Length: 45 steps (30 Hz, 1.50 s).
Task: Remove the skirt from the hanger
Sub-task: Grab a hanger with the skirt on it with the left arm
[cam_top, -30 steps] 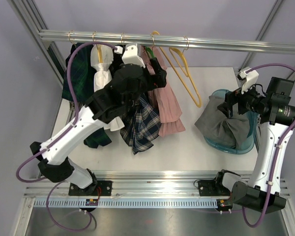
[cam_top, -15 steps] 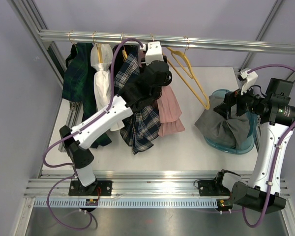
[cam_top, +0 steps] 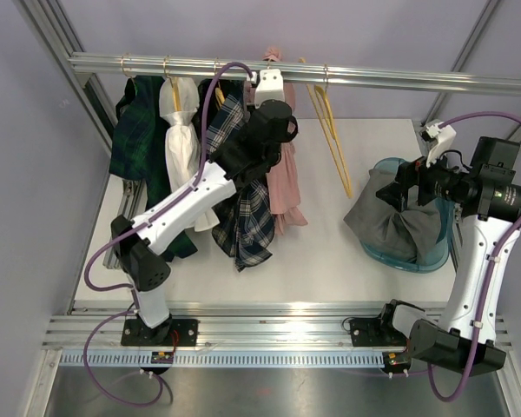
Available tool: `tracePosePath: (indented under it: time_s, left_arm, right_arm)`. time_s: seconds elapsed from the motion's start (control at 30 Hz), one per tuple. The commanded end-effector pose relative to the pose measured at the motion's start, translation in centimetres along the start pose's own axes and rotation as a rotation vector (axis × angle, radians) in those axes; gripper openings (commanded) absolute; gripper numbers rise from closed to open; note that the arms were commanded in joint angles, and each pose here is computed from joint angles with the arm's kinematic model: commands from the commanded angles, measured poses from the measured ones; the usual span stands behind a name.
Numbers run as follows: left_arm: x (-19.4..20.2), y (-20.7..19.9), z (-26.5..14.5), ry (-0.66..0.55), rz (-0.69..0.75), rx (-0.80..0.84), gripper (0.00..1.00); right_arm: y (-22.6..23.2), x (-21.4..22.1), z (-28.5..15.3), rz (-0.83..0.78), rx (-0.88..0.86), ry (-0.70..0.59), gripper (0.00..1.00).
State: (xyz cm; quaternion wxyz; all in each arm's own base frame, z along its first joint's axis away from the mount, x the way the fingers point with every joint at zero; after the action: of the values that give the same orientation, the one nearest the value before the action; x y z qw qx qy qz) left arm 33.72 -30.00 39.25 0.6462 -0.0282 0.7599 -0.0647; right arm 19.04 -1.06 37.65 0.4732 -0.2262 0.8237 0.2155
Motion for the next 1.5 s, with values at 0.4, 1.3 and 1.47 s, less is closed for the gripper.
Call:
tracePosePath:
  time_s: [0.4, 1.3, 1.47]
  left_arm:
    - [-11.3, 2.2, -7.3, -0.252, -0.341, 0.234, 0.00]
    - [-5.6, 4.5, -12.5, 0.017, -0.284, 0.504, 0.00]
    - [-3.2, 5.4, -14.4, 0.110, -0.242, 0.583, 0.00]
  right_arm:
    - [1.3, -1.6, -0.7, -0.018, -0.055, -0.062, 1.00]
    - [2.8, -0.3, -0.7, -0.090, -0.212, -0.058, 1.00]
    - [3.6, -0.1, -0.9, -0.081, -0.266, -0.061, 0.99]
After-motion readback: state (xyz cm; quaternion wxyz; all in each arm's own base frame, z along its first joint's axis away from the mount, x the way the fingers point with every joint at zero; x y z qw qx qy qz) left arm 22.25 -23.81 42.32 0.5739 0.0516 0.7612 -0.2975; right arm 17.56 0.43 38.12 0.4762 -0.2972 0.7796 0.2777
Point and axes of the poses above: each gripper's point midway between its finger pads, its own z axis out along the fingers, its own y axis along the line the jaws close on, x = y × z, the point moved 9 cm from there along -z, back along the fingers
